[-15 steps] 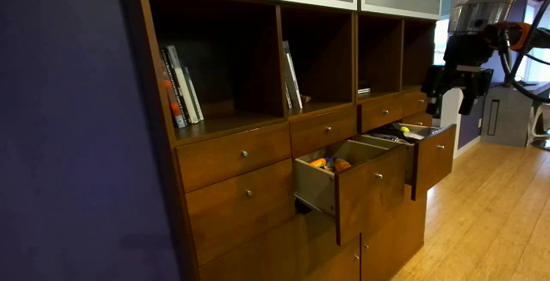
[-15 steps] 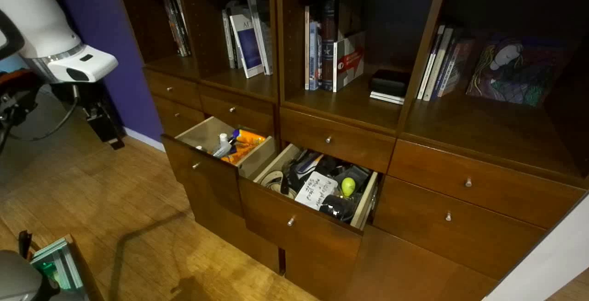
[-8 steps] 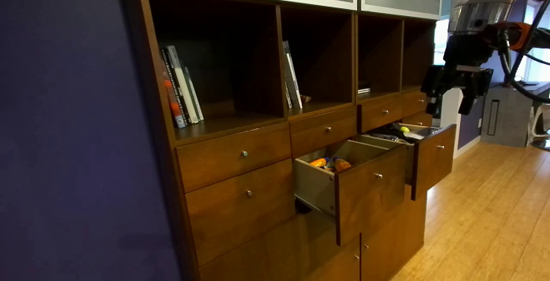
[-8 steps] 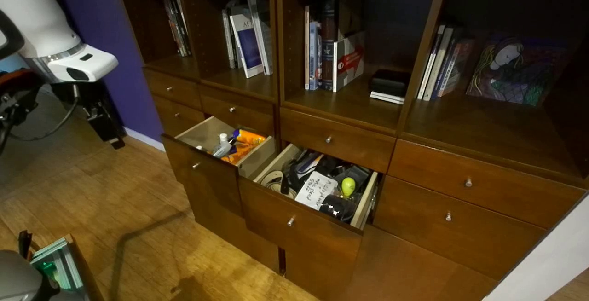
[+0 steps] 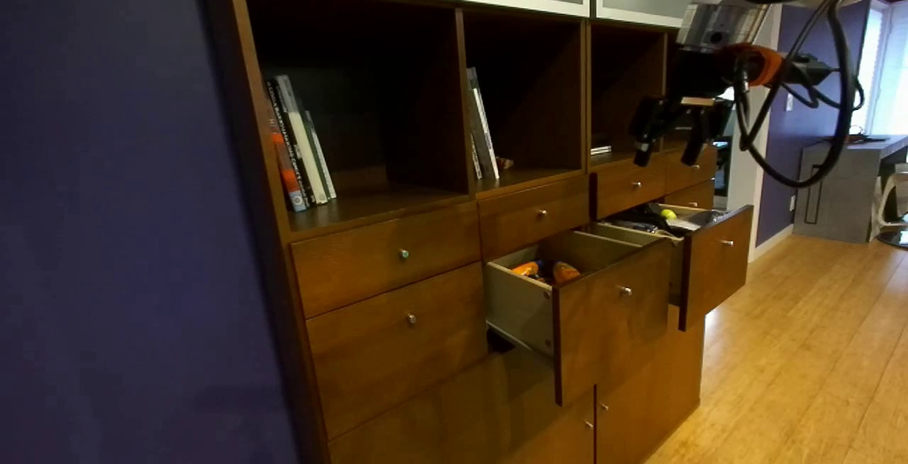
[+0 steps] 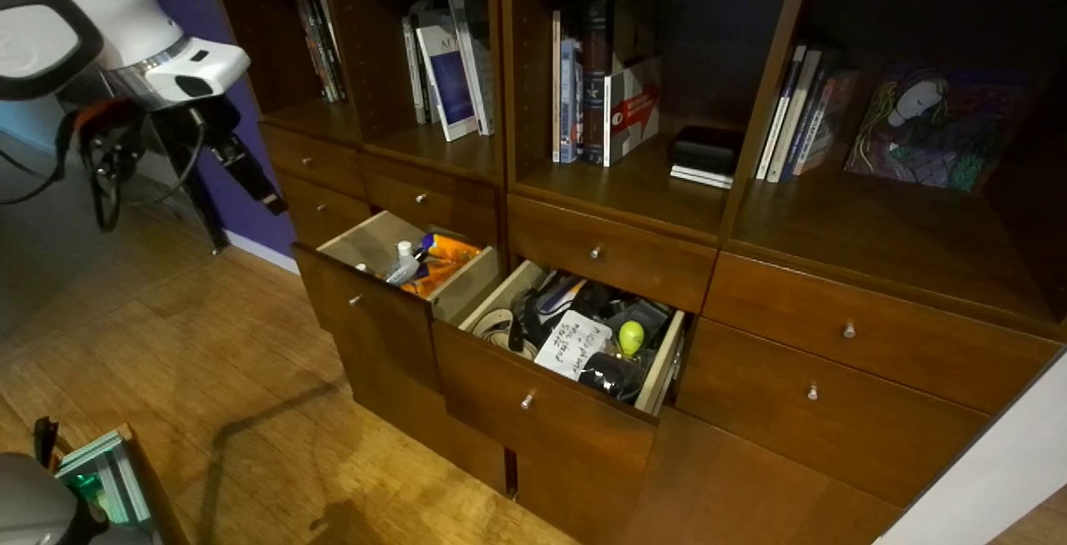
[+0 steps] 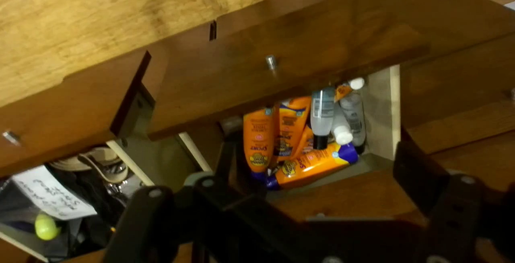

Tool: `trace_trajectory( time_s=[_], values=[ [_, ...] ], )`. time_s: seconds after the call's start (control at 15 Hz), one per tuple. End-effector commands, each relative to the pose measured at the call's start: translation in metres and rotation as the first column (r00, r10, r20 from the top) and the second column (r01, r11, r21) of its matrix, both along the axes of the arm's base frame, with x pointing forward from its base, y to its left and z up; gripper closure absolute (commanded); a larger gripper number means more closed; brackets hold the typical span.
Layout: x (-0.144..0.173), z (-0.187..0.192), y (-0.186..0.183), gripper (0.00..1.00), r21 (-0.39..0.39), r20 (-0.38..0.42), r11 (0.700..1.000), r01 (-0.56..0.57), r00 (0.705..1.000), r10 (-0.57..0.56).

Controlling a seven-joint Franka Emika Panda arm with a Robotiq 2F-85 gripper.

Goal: Open the second last left top drawer of the cabinet

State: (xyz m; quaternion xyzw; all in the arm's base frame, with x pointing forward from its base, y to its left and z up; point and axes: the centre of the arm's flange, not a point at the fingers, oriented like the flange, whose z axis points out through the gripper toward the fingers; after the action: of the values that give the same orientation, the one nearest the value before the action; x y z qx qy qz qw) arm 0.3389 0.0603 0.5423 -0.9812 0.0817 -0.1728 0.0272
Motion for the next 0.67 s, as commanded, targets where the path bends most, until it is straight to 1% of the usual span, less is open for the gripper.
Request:
trace_trajectory(
  time_s=[0.0, 0.07, 0.2, 0.4, 0.6],
  values=[
    [0.065, 0.0, 0.013, 0.0, -0.055, 0.047, 0.997, -0.061, 0.997, 0.063],
    [0.077, -0.004, 0.015, 0.0, -0.063, 0.067, 0.994, -0.088, 0.993, 0.092],
    [0.098, -0.012, 0.02, 0.0, -0.072, 0.083, 0.986, -0.149, 0.985, 0.155],
    [0.128, -0.031, 0.024, 0.0, -0.1, 0.092, 0.977, -0.19, 0.976, 0.199],
    [0.151, -0.052, 0.023, 0.0, -0.103, 0.096, 0.972, -0.209, 0.971, 0.219]
  ],
)
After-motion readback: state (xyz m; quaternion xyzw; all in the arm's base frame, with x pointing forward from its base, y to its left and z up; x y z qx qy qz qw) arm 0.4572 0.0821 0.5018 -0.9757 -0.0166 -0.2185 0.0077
